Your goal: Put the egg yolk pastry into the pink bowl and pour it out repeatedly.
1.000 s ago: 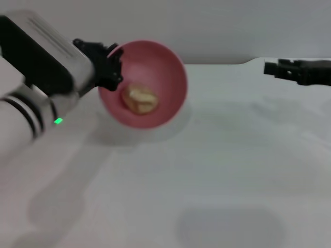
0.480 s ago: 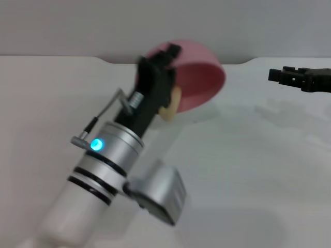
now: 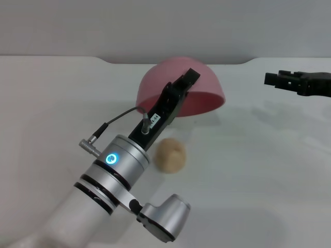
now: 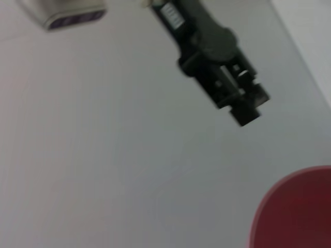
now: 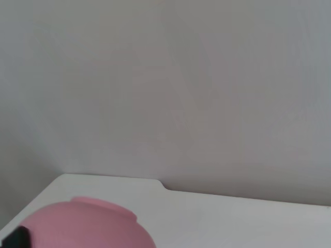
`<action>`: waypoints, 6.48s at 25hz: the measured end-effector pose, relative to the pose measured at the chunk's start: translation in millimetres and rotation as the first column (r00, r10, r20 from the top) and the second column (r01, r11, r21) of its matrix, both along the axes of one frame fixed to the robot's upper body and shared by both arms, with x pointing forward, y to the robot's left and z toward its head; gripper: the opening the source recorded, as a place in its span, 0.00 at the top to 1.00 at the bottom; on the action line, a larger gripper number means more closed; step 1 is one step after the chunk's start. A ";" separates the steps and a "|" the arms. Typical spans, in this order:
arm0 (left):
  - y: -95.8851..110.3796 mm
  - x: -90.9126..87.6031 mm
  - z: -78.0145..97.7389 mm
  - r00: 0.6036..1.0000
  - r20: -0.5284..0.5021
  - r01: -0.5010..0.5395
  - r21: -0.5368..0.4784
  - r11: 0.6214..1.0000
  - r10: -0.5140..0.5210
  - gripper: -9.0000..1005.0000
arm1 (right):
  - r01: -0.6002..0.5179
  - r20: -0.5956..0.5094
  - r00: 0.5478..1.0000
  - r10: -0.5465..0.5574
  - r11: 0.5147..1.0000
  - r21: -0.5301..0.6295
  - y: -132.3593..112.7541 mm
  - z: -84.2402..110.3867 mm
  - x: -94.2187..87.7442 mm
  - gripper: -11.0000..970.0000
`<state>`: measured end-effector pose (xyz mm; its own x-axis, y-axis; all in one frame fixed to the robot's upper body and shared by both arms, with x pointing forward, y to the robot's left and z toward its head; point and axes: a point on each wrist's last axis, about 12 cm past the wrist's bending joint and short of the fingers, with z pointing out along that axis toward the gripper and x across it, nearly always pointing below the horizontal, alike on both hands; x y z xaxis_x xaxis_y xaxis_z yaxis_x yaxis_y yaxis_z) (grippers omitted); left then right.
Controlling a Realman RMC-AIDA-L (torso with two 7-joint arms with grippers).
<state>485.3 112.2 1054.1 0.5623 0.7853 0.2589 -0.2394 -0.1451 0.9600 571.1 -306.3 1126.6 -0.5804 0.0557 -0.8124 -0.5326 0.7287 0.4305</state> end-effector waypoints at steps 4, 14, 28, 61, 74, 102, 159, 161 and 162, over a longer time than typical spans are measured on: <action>2.8 4.1 0.9 1.000 -0.022 -0.022 -0.036 0.999 0.021 0.97 | -0.004 -0.007 1.000 0.004 1.000 0.004 1.6 -2.0 -0.2 0.47; 46.7 64.8 46.1 0.875 -0.401 -0.468 -0.556 0.687 0.271 0.97 | -0.070 -0.019 0.997 0.070 0.998 -0.005 19.7 -3.0 4.9 0.47; 142.1 106.3 53.1 0.347 -0.787 -0.753 -0.558 0.348 -0.511 0.98 | -0.268 -0.006 0.963 0.270 0.955 -0.130 74.5 -2.8 23.7 0.47; 222.0 83.1 75.6 -0.076 -0.834 -0.973 -0.057 0.222 -0.547 0.97 | -0.526 -0.140 0.831 0.539 0.678 -0.514 190.8 -52.6 21.2 0.42; 210.3 82.1 72.6 -0.087 -0.825 -0.969 -0.060 0.239 -0.559 0.97 | -0.474 -0.123 0.871 0.476 0.746 -0.469 175.6 -52.1 24.4 0.57; 69.1 99.0 69.7 -0.263 -0.881 -0.804 -0.026 0.593 -0.394 0.97 | -0.617 -0.079 0.694 0.716 0.534 -0.578 208.4 36.3 10.8 0.79; 111.5 115.7 97.4 0.003 -0.763 -0.893 -0.293 0.341 -0.646 0.24 | -0.144 0.098 0.978 0.185 0.935 -0.325 81.1 26.7 22.3 0.49; 126.5 113.5 99.9 0.045 -0.696 -0.892 -0.351 0.284 -0.716 0.22 | -0.114 0.104 0.984 0.146 0.957 -0.265 75.8 27.3 24.2 0.49; 138.0 111.2 100.8 0.074 -0.636 -0.890 -0.390 0.236 -0.768 0.21 | -0.100 0.105 0.986 0.127 0.967 -0.233 72.7 27.2 25.1 0.49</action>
<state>596.5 250.1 1154.9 -0.5408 -0.0923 -0.8360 0.5431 0.7206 -0.4309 596.1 -233.6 1153.8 -0.4714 -0.1979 -0.8594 -0.6546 0.7316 0.1905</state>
